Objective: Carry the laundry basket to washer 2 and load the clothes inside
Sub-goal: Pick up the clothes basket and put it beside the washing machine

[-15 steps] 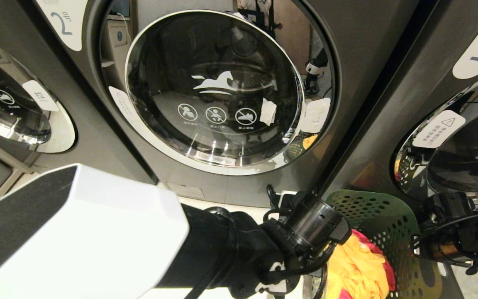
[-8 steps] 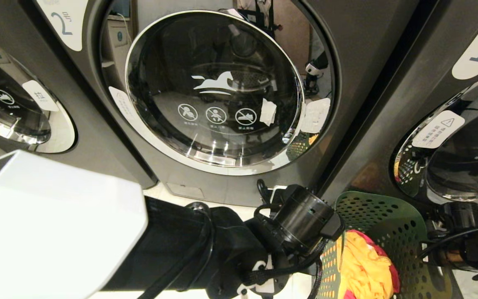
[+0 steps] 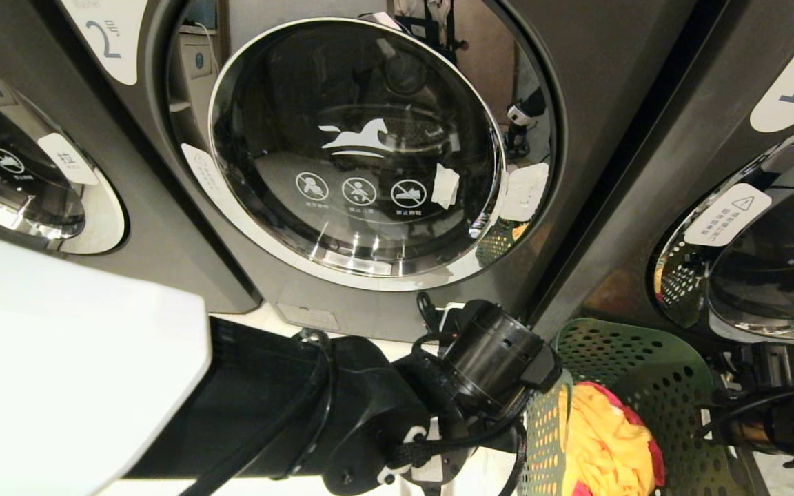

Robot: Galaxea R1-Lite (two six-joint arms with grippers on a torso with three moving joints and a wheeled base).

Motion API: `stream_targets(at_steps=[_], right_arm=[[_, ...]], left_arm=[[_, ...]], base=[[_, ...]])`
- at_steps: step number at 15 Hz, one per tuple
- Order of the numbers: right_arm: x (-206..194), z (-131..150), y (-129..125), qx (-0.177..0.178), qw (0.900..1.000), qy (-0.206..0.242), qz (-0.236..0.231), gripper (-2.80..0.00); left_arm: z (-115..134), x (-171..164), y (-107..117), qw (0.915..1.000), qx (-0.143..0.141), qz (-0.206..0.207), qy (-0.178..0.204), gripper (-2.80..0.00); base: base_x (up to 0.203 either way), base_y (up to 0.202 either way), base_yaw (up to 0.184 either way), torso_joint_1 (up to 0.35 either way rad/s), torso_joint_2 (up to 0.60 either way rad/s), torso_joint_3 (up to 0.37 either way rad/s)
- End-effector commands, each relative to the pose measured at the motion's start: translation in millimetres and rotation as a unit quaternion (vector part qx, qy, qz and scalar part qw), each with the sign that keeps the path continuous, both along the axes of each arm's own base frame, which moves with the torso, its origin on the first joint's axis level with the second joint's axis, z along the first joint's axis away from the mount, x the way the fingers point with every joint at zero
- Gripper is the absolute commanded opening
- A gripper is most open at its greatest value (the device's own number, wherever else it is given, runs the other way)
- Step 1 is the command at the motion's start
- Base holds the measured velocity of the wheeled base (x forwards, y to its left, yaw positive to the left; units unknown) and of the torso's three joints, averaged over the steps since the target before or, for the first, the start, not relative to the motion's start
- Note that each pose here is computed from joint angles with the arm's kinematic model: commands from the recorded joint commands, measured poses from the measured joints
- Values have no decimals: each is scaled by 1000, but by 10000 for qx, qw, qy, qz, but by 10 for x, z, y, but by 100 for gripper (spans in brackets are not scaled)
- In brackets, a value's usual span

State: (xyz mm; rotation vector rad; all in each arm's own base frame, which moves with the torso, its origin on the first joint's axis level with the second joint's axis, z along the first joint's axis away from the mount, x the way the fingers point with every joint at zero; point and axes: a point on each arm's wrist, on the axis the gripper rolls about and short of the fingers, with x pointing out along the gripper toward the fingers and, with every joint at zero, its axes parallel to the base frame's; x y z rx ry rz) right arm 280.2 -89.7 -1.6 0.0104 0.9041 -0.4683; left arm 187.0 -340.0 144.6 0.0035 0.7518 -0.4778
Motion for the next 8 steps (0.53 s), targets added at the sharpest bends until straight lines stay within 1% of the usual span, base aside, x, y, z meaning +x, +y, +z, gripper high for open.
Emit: stream_targets(at_steps=[1, 4, 5, 6, 8], right_arm=[[-127, 80, 50, 106, 9999, -26, 133, -280], [-239, 233, 83, 13, 9998, -134, 174, -280], [-301, 253, 101, 7, 9998, -77, 182, -280], [-327, 235, 109, 23, 9998, -9, 184, 0], [-312, 199, 104, 44, 9998, 34, 174, 0]], left_arm=[[26, -21, 78, 10000, 7, 42, 5, 0], [40, -44, 129, 10000, 5, 53, 10, 0], [33, -29, 144, 10000, 19, 79, 17, 0], [29, -16, 154, 9999, 25, 101, 20, 0], [0, -12, 173, 9999, 75, 123, 41, 0]], base=[[0, 0, 0, 0, 0, 0], [0, 0, 0, 0, 0, 0], [0, 0, 0, 0, 0, 0], [0, 0, 0, 0, 0, 0], [0, 0, 0, 0, 0, 0]])
